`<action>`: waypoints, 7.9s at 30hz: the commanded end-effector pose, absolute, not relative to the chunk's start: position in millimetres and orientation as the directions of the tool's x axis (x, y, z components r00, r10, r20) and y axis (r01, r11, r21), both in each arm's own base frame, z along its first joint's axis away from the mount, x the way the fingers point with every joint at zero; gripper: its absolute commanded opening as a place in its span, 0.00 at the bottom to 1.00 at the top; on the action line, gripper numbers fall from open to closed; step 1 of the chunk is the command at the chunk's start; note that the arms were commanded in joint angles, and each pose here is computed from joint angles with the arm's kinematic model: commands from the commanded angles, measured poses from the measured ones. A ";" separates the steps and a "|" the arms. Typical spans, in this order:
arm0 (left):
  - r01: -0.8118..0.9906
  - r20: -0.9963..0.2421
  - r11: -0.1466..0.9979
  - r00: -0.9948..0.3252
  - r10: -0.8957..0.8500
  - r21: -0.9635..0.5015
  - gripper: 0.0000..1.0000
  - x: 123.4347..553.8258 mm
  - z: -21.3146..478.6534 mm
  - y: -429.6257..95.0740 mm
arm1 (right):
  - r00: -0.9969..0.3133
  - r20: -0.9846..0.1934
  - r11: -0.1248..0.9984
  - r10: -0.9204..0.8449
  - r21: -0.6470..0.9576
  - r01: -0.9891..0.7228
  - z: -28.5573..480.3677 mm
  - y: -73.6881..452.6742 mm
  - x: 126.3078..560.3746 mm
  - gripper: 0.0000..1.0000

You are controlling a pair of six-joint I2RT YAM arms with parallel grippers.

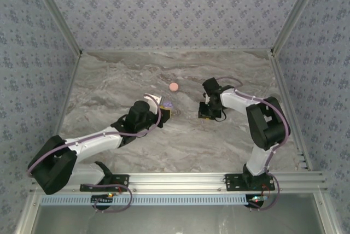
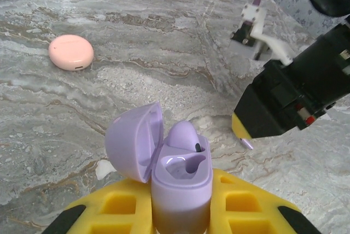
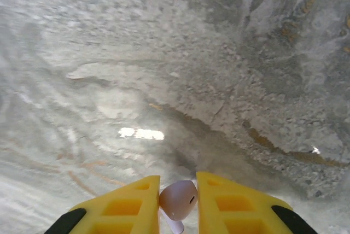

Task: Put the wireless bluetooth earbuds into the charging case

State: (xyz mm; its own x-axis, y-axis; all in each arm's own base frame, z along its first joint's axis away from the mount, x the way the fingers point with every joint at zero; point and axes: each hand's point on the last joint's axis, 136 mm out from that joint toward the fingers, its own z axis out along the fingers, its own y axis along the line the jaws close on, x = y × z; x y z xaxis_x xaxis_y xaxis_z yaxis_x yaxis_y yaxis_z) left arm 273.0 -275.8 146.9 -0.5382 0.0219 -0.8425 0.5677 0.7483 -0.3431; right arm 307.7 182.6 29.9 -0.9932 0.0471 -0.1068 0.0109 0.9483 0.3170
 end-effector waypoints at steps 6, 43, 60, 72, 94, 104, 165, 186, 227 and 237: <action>0.609 -0.862 0.702 -0.507 -0.012 -0.368 0.20 270.6 161.7 -291.9 | -0.965 -0.240 0.815 0.102 0.577 -0.057 100.3 216.4 321.2 0.23; 0.759 -0.910 0.504 -0.374 -0.179 -0.412 0.20 254.6 236.7 -318.9 | -0.816 -0.569 0.531 0.102 0.725 -0.439 286.3 281.6 311.8 0.24; 0.763 -0.896 0.469 -0.382 -0.227 -0.444 0.20 254.2 258.0 -321.9 | -0.789 -0.610 0.507 0.073 0.704 -0.498 297.5 289.7 299.5 0.25; 0.764 -0.888 0.453 -0.386 -0.248 -0.459 0.20 254.8 268.6 -324.0 | -0.771 -0.635 0.505 0.050 0.682 -0.529 307.2 295.4 295.5 0.25; 0.775 -0.894 0.449 -0.358 -0.270 -0.446 0.20 251.8 283.7 -319.1 | -0.775 -0.632 0.528 0.013 0.663 -0.531 298.8 296.0 290.4 0.25; 0.772 -0.895 0.455 -0.352 -0.275 -0.444 0.20 252.2 285.5 -317.1 | -0.778 -0.628 0.528 -0.014 0.657 -0.539 294.3 298.2 286.9 0.25; 0.804 -0.952 0.511 -0.248 -0.178 -0.305 0.20 248.2 279.3 -309.8 | -0.752 -0.653 0.578 -0.089 0.581 -0.573 297.4 292.9 274.2 0.24; 0.815 -0.953 0.493 -0.248 -0.175 -0.303 0.20 244.5 279.0 -311.3 | -0.740 -0.664 0.606 -0.107 0.546 -0.578 298.1 288.9 273.0 0.42; 0.847 -0.965 0.462 -0.235 -0.114 -0.261 0.20 237.5 275.7 -320.4 | -0.697 -0.686 0.604 -0.207 0.471 -0.643 300.5 303.1 263.3 0.40; 0.880 -0.981 0.443 -0.191 -0.007 -0.175 0.20 226.9 261.9 -325.9 | -0.706 -0.693 0.659 -0.144 0.466 -0.591 304.5 285.7 272.8 0.30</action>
